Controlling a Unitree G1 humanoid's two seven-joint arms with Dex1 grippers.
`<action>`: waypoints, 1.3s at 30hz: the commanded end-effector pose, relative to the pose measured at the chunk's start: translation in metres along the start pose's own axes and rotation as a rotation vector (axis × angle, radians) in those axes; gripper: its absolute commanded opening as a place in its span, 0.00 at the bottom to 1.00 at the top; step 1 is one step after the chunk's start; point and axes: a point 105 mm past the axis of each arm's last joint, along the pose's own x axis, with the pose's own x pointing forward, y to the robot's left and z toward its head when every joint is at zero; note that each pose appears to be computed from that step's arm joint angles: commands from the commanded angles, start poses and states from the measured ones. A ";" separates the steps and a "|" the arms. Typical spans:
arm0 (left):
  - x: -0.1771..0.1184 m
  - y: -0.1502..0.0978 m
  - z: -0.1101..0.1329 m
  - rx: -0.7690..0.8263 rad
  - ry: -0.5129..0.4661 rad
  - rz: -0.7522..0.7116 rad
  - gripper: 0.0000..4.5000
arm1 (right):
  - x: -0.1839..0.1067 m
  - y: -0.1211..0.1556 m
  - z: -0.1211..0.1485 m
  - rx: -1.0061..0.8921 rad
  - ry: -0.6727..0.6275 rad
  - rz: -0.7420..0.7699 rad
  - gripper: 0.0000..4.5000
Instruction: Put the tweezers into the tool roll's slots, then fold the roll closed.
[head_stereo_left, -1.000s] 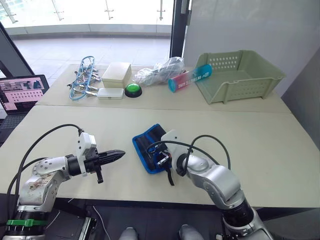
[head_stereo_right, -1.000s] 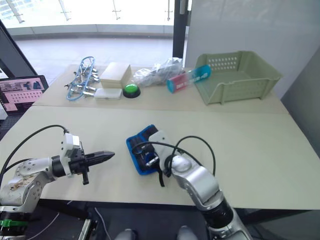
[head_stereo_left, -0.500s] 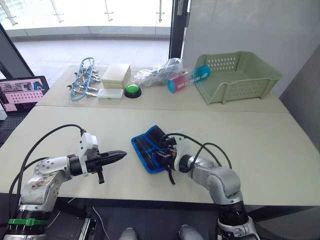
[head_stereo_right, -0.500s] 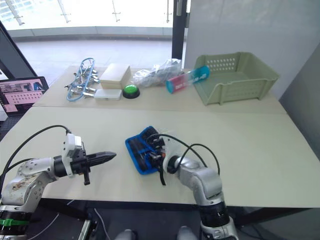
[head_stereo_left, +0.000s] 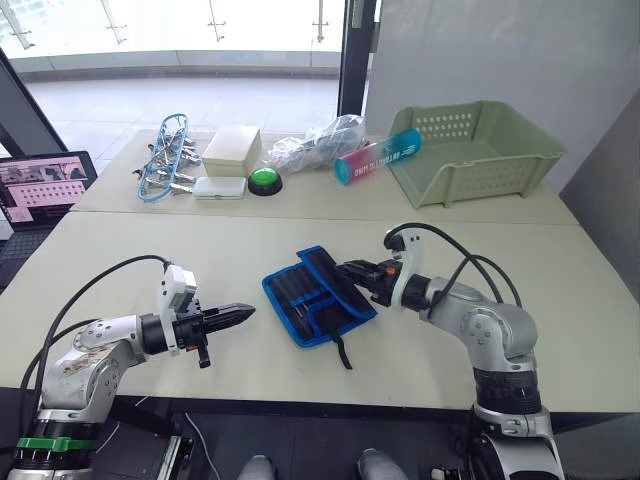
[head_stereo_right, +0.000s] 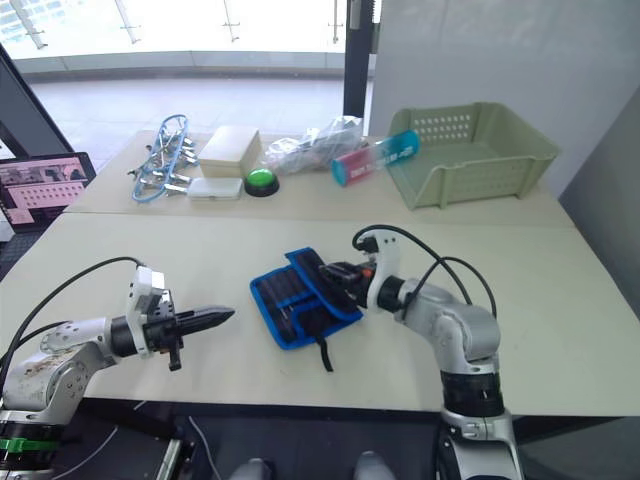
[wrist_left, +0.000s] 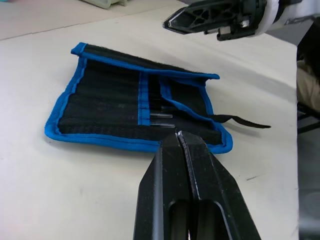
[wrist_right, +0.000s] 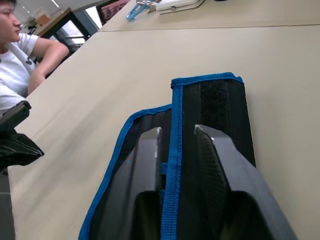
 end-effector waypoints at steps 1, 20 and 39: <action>-0.002 -0.004 0.012 -0.073 -0.035 0.010 0.00 | 0.009 -0.002 -0.010 -0.115 0.013 0.061 0.01; 0.060 -0.016 -0.041 -0.743 0.065 0.158 0.77 | 0.019 -0.037 -0.044 -0.209 0.127 -0.043 0.00; 0.075 0.005 -0.035 -0.913 0.012 0.280 0.07 | 0.015 -0.038 -0.040 -0.225 0.115 -0.084 0.00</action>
